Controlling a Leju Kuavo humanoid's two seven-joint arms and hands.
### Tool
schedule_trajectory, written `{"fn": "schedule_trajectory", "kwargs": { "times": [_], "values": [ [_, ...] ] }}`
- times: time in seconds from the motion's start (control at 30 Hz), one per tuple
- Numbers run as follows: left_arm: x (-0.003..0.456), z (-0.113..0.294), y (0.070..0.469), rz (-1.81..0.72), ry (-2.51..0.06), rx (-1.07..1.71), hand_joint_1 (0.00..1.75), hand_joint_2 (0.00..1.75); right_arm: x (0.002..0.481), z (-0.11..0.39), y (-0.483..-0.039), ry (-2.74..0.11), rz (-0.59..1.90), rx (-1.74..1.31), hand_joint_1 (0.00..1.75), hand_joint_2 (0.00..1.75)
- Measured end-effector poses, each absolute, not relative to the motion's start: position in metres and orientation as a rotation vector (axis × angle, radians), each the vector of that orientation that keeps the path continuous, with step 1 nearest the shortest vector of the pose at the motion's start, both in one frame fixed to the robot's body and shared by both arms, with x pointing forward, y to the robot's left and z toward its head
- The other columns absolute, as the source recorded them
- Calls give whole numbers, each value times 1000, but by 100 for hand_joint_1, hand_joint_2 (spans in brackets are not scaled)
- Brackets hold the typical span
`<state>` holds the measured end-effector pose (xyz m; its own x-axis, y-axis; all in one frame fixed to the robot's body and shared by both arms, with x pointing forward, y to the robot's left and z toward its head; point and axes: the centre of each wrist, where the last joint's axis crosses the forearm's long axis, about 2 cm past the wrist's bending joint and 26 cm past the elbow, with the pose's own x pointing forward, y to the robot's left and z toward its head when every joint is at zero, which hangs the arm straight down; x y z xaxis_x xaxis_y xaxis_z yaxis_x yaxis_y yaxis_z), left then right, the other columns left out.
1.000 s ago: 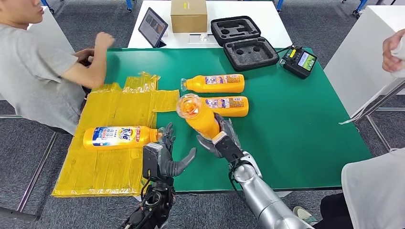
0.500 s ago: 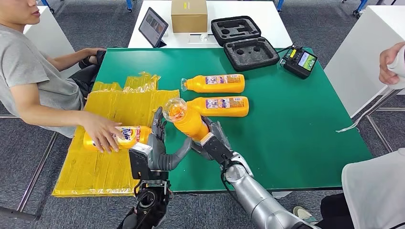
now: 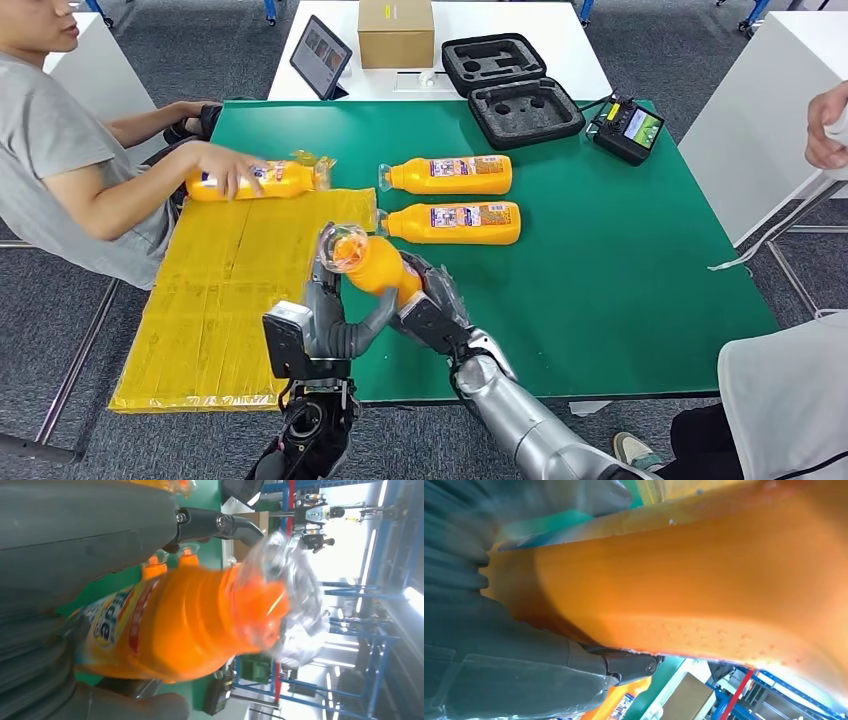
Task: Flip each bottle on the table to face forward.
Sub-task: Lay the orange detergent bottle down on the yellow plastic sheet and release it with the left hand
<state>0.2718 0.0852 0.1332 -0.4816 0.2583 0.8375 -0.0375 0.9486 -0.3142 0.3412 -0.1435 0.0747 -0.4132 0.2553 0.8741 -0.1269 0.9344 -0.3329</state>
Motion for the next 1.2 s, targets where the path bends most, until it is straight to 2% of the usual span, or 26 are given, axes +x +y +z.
{"fn": "schedule_trajectory", "kwargs": {
  "times": [0.83, 1.2],
  "values": [
    [269, 125, 80, 289, -2037, -87, 0, 175, 348, 83, -130, -1966, 473, -80, 175, 175],
    [272, 125, 83, 339, -2010, -132, 0, 175, 342, 82, -119, -1976, 523, -82, 175, 175]
  ]
}}
